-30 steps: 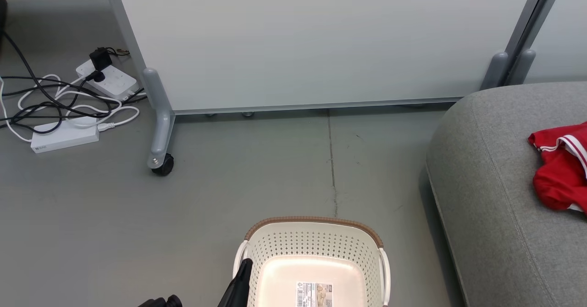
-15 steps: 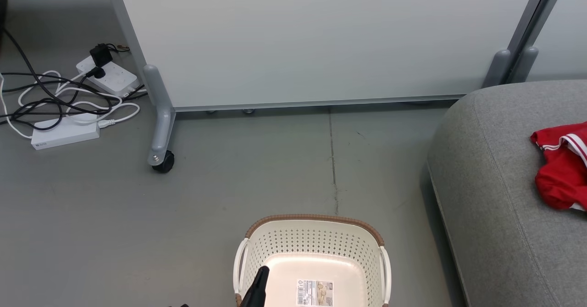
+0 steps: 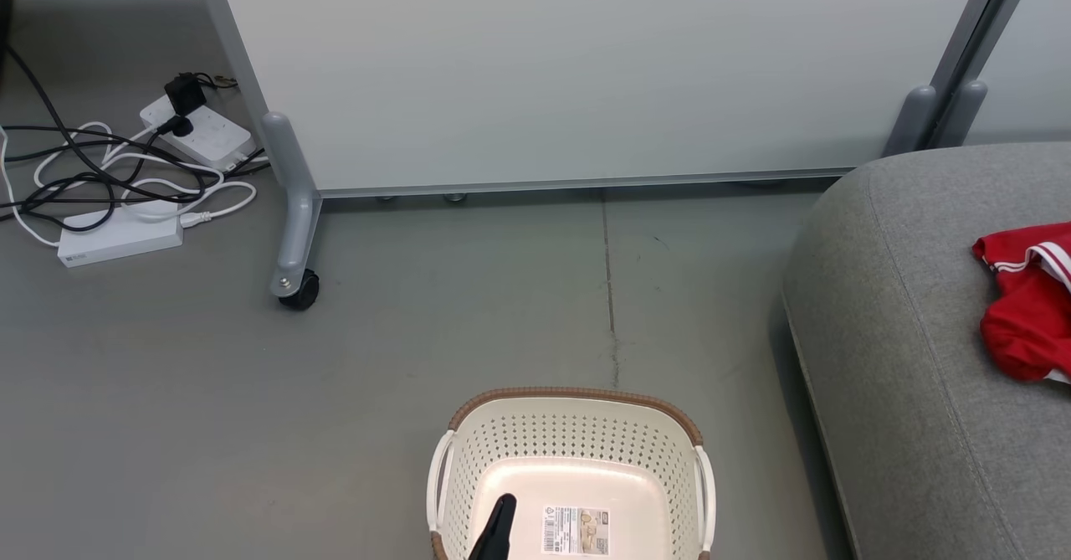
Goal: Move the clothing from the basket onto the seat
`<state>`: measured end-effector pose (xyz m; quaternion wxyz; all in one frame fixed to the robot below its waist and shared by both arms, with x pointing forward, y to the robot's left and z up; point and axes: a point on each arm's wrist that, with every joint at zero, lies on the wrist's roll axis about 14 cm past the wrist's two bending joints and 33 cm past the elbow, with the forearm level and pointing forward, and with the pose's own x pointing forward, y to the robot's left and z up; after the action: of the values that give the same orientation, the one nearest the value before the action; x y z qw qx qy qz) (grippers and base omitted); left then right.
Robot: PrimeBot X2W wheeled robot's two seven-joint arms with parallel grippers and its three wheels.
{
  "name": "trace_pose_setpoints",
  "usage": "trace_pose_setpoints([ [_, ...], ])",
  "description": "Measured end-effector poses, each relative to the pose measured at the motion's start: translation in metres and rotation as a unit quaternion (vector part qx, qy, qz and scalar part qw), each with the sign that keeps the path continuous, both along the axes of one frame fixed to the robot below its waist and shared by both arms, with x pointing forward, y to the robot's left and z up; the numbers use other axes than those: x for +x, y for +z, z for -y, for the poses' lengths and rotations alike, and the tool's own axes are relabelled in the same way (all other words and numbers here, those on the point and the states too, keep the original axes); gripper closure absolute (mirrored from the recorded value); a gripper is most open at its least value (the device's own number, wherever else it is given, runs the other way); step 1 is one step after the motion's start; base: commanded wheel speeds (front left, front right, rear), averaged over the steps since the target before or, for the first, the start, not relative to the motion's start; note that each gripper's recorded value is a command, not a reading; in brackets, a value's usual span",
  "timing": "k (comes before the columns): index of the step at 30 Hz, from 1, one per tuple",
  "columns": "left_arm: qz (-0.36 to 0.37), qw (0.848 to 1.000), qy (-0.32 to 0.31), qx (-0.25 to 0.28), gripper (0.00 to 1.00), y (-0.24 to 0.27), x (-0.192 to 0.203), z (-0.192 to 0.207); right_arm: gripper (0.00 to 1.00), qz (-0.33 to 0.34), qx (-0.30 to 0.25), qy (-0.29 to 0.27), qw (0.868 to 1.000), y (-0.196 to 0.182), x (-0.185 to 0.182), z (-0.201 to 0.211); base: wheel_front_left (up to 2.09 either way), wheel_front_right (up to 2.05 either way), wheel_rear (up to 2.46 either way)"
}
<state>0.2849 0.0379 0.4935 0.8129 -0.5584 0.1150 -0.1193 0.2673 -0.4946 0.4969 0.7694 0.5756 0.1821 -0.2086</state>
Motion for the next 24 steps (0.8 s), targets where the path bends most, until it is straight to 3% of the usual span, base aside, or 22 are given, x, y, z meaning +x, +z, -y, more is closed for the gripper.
trace_pose_setpoints([
  [24,-0.019,0.995,-0.004,-0.101,1.00,0.012,-0.006,0.017,1.00,0.129,0.098,-0.011,0.987,0.055,-0.005,0.019,0.00,0.00,0.00],
])
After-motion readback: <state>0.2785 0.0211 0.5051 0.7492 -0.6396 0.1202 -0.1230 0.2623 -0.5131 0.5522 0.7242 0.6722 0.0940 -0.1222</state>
